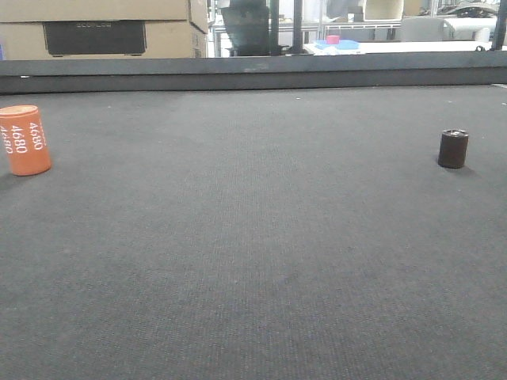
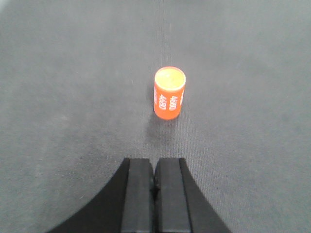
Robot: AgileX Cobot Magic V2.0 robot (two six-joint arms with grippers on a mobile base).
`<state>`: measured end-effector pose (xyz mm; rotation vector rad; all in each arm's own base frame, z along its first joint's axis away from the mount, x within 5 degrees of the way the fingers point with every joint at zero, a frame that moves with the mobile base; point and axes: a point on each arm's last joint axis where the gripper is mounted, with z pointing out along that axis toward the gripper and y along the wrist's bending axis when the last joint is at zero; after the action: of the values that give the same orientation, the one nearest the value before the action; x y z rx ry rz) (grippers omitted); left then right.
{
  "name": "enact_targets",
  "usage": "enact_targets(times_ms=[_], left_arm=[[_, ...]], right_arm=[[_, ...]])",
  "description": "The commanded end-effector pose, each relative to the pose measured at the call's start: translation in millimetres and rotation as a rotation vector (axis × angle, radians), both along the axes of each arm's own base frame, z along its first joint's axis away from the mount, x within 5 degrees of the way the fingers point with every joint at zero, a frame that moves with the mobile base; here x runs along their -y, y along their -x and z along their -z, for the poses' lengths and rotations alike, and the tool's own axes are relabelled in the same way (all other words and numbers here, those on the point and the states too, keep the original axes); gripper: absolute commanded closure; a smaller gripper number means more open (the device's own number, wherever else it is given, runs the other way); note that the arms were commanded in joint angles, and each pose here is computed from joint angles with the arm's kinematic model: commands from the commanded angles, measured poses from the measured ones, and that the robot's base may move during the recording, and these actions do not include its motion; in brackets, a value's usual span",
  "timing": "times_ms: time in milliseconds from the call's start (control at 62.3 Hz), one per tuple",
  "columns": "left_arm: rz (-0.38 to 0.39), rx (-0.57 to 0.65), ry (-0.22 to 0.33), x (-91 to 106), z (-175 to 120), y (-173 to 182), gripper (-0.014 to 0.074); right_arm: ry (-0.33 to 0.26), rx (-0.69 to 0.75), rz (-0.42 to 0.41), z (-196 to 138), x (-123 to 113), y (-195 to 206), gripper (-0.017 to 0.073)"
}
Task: Place cylindrical capacitor in blue bin on shelf
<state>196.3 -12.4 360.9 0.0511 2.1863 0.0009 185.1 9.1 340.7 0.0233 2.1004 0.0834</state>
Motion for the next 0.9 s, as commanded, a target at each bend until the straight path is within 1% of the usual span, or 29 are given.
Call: enact_targets(times_ms=[0, 177, 257, 369, 433, 498, 562, 610, 754, 883], left_arm=[[0.001, -0.033, 0.007, 3.1, -1, -31, 0.0704], [0.001, -0.104, 0.001, 7.2, 11, -77, 0.0704], [0.000, -0.126, 0.023, 9.7, 14, -91, 0.0704], [-0.009, -0.194, 0.025, 11.5, 17, -113, 0.0704], [-0.012, -0.232, 0.029, 12.8, 19, -124, 0.0704], [-0.013, -0.254, 0.039, 14.3, 20, -134, 0.0704], [-0.013, -0.261, 0.049, 15.7, 20, -141, 0.0704], [-0.012, -0.267, 0.067, 17.3, 21, -145, 0.0704], [-0.011, -0.260, 0.067, 17.4, 20, -147, 0.0704], [-0.012, -0.262, 0.067, 17.4, 21, -147, 0.0704]], right_arm=[[0.013, -0.077, 0.003, 1, 0, -25, 0.0721], [0.017, -0.176, 0.002, 13, -1, -67, 0.0721], [0.020, -0.253, -0.008, 13, -4, -83, 0.0721], [0.033, -0.360, -0.044, 15, -15, -109, 0.0720], [0.058, -0.383, -0.063, 13, -21, -124, 0.0718], [0.062, -0.416, -0.076, 16, -27, -142, 0.0718], [0.066, -0.453, -0.083, 20, -32, -160, 0.0718], [0.068, -0.495, -0.082, 24, -33, -173, 0.0718], [0.077, -0.617, -0.083, 39, -37, -204, 0.0718], [0.084, -0.690, -0.085, 53, -40, -226, 0.0718]])
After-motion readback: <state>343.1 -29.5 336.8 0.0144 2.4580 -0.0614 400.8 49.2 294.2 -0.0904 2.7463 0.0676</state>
